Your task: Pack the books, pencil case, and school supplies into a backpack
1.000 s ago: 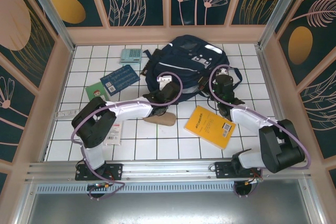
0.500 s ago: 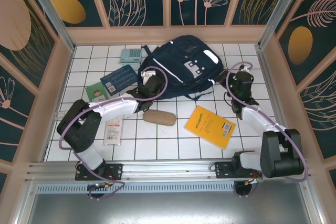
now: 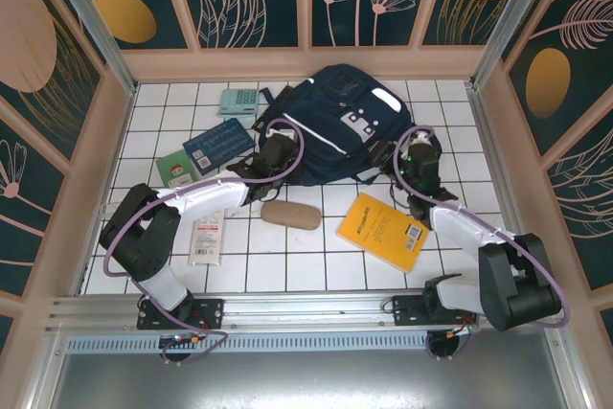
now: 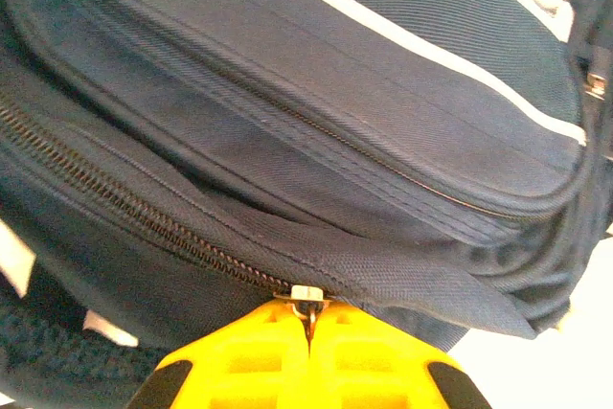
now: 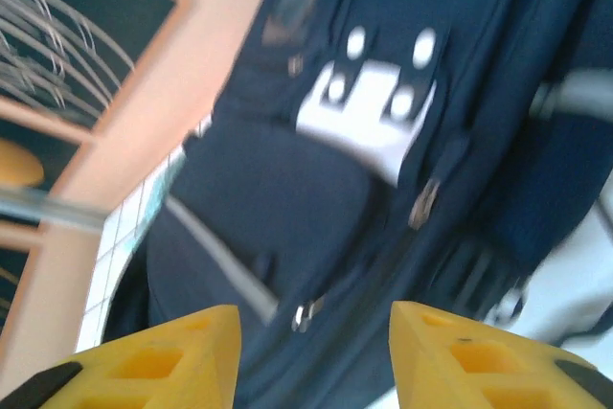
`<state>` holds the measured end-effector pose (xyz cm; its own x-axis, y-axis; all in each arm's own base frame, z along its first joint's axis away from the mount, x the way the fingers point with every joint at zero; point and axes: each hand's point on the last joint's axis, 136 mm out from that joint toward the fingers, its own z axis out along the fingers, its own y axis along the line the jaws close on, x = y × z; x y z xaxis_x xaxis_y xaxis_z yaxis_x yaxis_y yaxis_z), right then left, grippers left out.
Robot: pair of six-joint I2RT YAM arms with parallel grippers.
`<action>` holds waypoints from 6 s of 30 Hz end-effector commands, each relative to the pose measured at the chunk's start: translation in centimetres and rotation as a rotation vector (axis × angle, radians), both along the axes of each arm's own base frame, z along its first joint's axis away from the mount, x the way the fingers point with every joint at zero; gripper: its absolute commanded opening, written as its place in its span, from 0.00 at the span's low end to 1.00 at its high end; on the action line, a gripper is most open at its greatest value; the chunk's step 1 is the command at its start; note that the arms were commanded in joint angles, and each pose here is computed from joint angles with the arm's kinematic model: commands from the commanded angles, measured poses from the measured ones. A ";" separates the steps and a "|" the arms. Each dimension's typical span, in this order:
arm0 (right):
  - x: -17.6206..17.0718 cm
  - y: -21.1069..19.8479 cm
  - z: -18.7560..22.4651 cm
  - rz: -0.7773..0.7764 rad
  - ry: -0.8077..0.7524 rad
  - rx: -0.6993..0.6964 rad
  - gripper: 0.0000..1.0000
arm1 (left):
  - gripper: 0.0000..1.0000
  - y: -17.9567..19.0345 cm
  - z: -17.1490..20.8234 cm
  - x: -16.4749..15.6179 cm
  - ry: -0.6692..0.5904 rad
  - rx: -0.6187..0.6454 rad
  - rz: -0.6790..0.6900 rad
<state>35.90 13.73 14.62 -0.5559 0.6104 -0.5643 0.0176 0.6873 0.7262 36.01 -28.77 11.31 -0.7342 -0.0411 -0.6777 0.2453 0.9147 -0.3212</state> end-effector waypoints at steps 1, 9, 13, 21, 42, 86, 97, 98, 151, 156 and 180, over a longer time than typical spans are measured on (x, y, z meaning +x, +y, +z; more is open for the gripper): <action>-1.7 0.6 -1.8 -0.034 0.058 0.059 0.50 | 0.00 -3.7 2.4 -0.4 -0.054 -0.118 -0.116; -4.0 3.0 -3.5 -0.003 0.124 0.195 0.59 | 0.00 -5.3 2.4 -0.7 -0.054 -0.132 -0.148; -3.8 4.4 -3.7 0.026 0.146 0.223 0.60 | 0.00 -5.9 1.8 -1.0 -0.039 -0.137 -0.160; -2.2 6.7 -4.7 0.055 0.182 0.293 0.56 | 0.00 -6.9 1.6 -1.5 -0.031 -0.148 -0.185; 2.2 -2.4 -1.5 -0.149 0.065 0.032 0.00 | 0.00 -3.2 -0.6 -1.4 -0.019 0.080 -0.172; 3.8 -15.2 3.3 -0.407 0.008 -0.080 0.53 | 0.00 -6.3 0.1 -1.1 0.008 -0.095 -0.241; -1.7 -8.8 1.0 -0.280 0.020 -0.128 0.58 | 0.26 -5.3 -2.7 -1.9 0.008 0.012 -0.304; -1.8 -8.5 1.0 -0.274 0.019 -0.129 0.58 | 0.28 -5.3 -2.8 -1.8 0.000 0.022 -0.311; -1.5 -6.4 1.3 -0.215 0.000 -0.105 0.59 | 0.00 -8.0 -2.2 -1.7 0.041 -0.257 -0.563; -1.4 -6.0 1.0 -0.200 0.006 -0.105 0.59 | 0.19 -8.0 -2.6 -1.7 0.056 -0.253 -0.563; -1.4 -5.7 0.5 -0.195 0.017 -0.108 0.59 | 0.03 -8.1 -3.7 -1.7 0.091 -0.260 -0.549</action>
<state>34.39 7.84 14.94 -0.4549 0.6343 -0.6250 0.1755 0.7519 0.6354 33.96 -36.96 7.47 -0.7537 0.2112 -0.6224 0.6222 0.5344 -0.5721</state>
